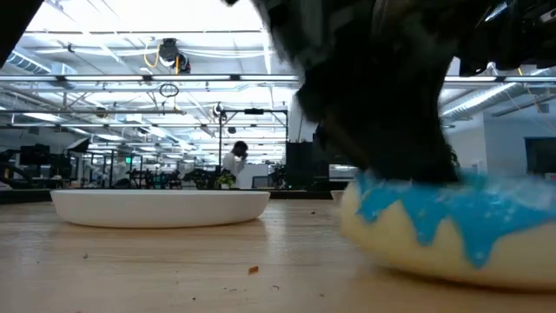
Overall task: Pick & Place donuts
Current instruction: Put the large blue donut on the gray plate
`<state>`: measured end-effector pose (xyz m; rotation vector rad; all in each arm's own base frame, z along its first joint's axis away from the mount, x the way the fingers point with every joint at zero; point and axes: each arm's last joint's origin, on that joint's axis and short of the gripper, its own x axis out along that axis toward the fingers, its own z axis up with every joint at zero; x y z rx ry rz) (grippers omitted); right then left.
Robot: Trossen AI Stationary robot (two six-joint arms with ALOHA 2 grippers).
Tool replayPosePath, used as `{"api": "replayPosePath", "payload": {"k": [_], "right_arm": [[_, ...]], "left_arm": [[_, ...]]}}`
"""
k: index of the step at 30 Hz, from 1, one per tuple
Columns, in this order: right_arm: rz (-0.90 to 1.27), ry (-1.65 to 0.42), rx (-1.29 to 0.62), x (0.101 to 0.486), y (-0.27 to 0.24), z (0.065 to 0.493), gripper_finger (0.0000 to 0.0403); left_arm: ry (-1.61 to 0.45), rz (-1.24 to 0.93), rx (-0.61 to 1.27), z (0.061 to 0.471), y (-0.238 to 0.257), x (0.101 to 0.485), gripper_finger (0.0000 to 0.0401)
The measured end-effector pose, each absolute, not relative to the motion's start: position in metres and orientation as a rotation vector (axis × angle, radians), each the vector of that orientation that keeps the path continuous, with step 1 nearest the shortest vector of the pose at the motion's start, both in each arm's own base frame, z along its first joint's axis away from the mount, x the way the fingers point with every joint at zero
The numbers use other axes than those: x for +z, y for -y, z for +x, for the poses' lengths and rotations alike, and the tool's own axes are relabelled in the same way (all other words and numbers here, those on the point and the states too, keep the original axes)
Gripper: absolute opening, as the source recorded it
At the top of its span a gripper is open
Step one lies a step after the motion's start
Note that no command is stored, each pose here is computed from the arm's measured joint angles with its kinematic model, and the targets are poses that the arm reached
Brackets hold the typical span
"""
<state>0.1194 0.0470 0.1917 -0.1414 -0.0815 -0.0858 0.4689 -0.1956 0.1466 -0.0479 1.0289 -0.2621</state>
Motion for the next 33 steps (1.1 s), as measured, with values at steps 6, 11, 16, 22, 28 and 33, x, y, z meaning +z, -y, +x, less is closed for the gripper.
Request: {"api": "replayPosePath", "payload": {"k": [6,11,16,22,28,33], "right_arm": [[-0.145,0.075,-0.084,0.191,-0.047,0.119,0.0],[-0.123,0.066,-0.083,0.19,-0.047,0.12,0.0],[-0.13,0.052,-0.081,0.188,-0.047,0.12,0.0],[-0.141,0.041,-0.08,0.187,-0.047,0.12,0.0],[-0.143,0.039,-0.08,0.187,-0.047,0.12,0.0],[-0.115,0.04,-0.079,0.187,-0.047,0.12,0.0]], "left_arm": [[-1.036,0.116,-0.23,0.467,0.197,0.192,0.0014],[-0.948,0.162,-0.125,0.45,0.185,0.26,0.0022],[-0.871,0.221,-0.002,0.409,0.167,0.323,0.0012],[-0.761,0.198,0.114,0.352,0.138,0.356,0.002],[-0.74,0.056,0.21,0.319,0.103,0.314,0.0012],[-0.797,-0.07,0.305,0.311,0.079,0.27,0.0015]]}}
